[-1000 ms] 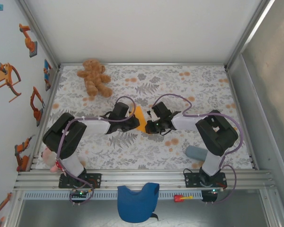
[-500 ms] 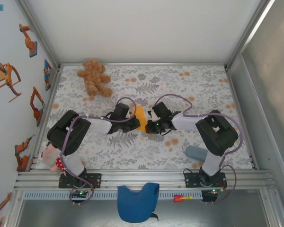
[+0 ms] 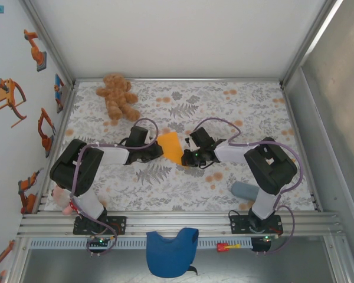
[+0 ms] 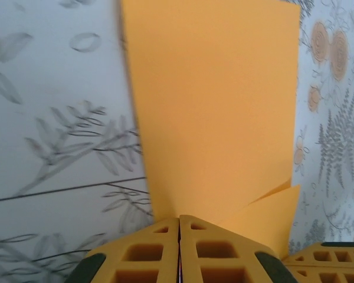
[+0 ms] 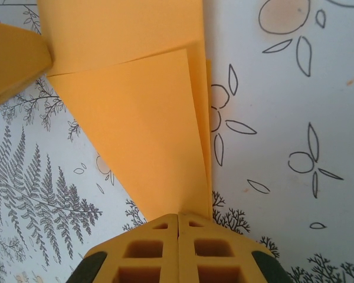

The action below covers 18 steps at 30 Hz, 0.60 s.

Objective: Fold a paper plane with a square sheet of paper (pick it up from the middle)
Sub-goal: Third fold the triangle at the center of the table.

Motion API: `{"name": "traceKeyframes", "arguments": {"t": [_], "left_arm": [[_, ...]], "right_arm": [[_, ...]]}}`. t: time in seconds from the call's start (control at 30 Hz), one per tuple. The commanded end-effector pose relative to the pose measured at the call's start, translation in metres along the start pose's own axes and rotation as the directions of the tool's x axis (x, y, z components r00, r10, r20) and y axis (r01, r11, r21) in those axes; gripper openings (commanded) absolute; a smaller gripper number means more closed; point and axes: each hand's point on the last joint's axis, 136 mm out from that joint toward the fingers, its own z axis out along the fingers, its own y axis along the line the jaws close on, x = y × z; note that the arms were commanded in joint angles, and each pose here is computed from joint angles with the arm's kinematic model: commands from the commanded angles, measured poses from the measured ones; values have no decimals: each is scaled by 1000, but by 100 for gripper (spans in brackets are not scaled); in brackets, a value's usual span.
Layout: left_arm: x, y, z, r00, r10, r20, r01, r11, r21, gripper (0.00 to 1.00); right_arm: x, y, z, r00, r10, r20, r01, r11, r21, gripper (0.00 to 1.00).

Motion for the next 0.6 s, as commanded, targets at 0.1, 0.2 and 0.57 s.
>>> {"name": "traceKeyframes", "arguments": {"t": [0.1,0.2,0.57], "left_arm": [[-21,6,-43,996,41,78,-33,994,-107,12],[-25,-9,-60,994,10,111,-3,998,-60,21],[-4,-29,-55,976,-207,69,196,971,136,48]], "right_arm": [[8,1,-9,998,62,-3,-62,998,-11,0],[-23,37,-30,994,10,112,4,992,-124,1],[-41,49,-23,988,13,151,9,989,-146,9]]}}
